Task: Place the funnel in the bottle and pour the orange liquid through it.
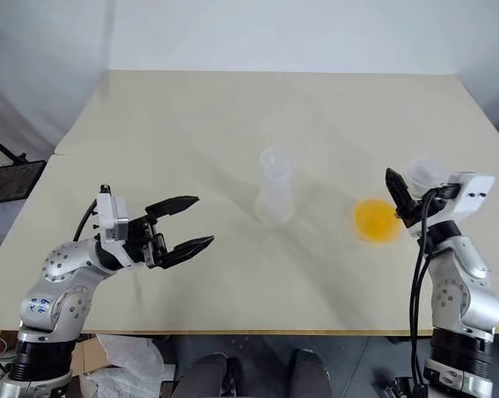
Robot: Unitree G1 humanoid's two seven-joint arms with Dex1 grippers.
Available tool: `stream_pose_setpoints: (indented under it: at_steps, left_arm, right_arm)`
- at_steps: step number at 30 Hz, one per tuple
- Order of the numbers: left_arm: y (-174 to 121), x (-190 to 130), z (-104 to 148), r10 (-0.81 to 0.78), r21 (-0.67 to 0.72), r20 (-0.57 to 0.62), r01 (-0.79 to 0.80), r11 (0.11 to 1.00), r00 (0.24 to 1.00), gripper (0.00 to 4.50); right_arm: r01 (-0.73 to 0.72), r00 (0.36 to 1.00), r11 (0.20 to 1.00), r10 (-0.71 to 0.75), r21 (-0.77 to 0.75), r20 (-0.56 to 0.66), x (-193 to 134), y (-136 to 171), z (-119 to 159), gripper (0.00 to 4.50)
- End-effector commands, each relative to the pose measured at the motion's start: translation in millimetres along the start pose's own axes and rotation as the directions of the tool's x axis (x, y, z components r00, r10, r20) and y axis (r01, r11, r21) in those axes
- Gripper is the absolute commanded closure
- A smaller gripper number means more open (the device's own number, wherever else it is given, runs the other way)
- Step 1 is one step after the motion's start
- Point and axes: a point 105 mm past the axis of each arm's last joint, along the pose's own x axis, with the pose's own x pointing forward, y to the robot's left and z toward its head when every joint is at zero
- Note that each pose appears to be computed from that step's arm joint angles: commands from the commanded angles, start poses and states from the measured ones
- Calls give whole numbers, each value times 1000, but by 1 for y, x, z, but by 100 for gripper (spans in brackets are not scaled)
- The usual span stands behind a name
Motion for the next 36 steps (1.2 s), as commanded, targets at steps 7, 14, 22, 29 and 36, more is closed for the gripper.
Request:
stream_pose_setpoints:
  at_steps: [7, 14, 22, 29, 36]
  left_arm:
    - [1, 7, 12, -10, 37, 43, 9, 999, 999, 0]
    - [-1, 10, 12, -15, 35, 48, 13, 999, 999, 0]
    - [-1, 14, 11, -4, 44, 50, 2, 999, 999, 0]
    - [0, 18, 10, -1, 47, 53, -2, 999, 999, 0]
    - [-1, 23, 10, 1, 46, 66, -4, 999, 998, 0]
  right_arm:
    - [-158, 983, 850, 186, -503, 4, 46, 71, 43, 187]
    - [-157, 973, 763, 227, -627, 34, 61, 94, 50, 187]
    - [-108, 939, 615, 322, -781, 123, 71, 119, 67, 187]
    - [-54, 937, 440, 333, -896, 107, 78, 126, 59, 187]
    - [11, 929, 264, 353, -965, 107, 81, 131, 56, 187]
